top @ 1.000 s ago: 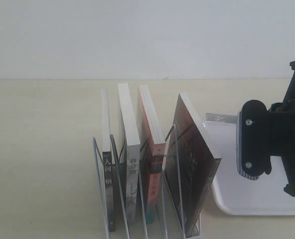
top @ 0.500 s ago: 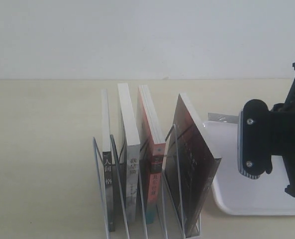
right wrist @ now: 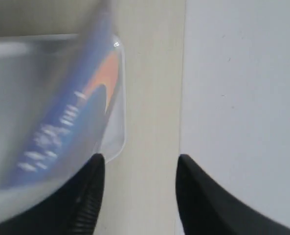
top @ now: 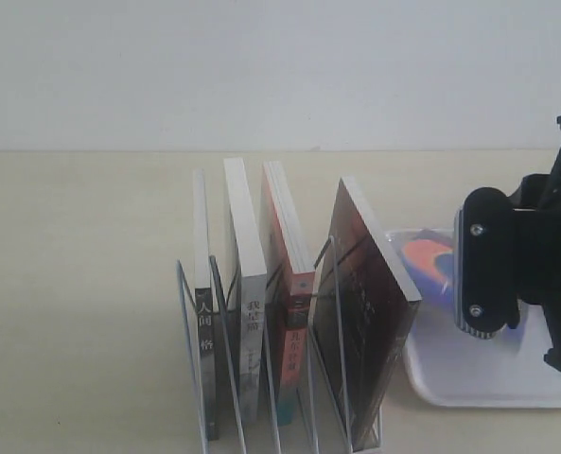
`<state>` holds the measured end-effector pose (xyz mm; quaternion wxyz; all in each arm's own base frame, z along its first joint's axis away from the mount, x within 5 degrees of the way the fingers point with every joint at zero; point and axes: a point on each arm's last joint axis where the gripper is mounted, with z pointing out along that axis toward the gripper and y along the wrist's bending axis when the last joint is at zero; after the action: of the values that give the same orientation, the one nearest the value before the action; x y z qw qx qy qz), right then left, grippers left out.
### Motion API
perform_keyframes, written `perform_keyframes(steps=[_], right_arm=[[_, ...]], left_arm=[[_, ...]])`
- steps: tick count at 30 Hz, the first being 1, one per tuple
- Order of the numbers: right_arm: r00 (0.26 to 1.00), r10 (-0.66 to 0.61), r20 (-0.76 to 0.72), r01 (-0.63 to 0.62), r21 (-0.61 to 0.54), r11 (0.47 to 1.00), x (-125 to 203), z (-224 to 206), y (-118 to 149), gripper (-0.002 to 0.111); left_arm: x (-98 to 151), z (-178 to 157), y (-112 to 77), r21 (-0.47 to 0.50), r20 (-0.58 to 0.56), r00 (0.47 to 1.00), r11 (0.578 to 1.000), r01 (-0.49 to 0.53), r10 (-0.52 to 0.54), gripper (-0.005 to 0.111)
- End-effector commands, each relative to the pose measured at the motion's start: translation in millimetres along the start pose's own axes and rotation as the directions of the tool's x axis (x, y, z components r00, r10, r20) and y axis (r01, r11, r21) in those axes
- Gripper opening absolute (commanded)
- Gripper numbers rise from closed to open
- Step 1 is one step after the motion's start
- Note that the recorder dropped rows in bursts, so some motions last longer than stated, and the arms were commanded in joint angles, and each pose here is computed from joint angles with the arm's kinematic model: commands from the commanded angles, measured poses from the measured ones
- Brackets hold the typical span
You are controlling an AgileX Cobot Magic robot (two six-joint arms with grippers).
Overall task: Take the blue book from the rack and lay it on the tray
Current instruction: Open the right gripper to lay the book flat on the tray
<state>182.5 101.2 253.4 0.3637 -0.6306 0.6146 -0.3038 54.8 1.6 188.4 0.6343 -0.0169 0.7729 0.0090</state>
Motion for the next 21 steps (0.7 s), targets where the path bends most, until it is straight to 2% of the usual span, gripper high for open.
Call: perform_keyframes(steps=[1, 7, 9, 12, 16, 21], right_arm=[[1.0, 0.011, -0.002, -0.011, 0.006, 1.0, 1, -2, -2, 0.064], [0.997, 0.015, -0.076, -0.013, 0.024, 1.0, 8, -2, -3, 0.066], [0.996, 0.024, -0.089, -0.02, 0.046, 0.999, 9, -3, -5, 0.062], [0.991, 0.063, -0.12, -0.052, 0.088, 0.995, 13, -4, -9, 0.043], [0.975, 0.158, -0.155, -0.133, 0.161, 0.978, 17, -5, -14, 0.001], [0.937, 0.311, -0.157, -0.269, 0.241, 0.932, 21, -7, -21, 0.0]], left_arm=[[1, 0, 0.1, -0.001, 0.004, 1.0, 1.0, 0.001, -0.001, 0.004], [1, 0, 0.1, -0.001, 0.004, 1.0, 1.0, 0.001, -0.001, 0.004], [1, 0, 0.1, -0.001, 0.004, 1.0, 1.0, 0.001, -0.001, 0.004], [0, 0, 0.1, -0.001, 0.007, 1.0, 1.0, 0.001, -0.001, 0.004], [0, 0, 0.1, -0.001, 0.007, 1.0, 1.0, 0.001, -0.001, 0.004], [0, 0, 0.1, -0.001, 0.007, 1.0, 1.0, 0.001, -0.001, 0.004]])
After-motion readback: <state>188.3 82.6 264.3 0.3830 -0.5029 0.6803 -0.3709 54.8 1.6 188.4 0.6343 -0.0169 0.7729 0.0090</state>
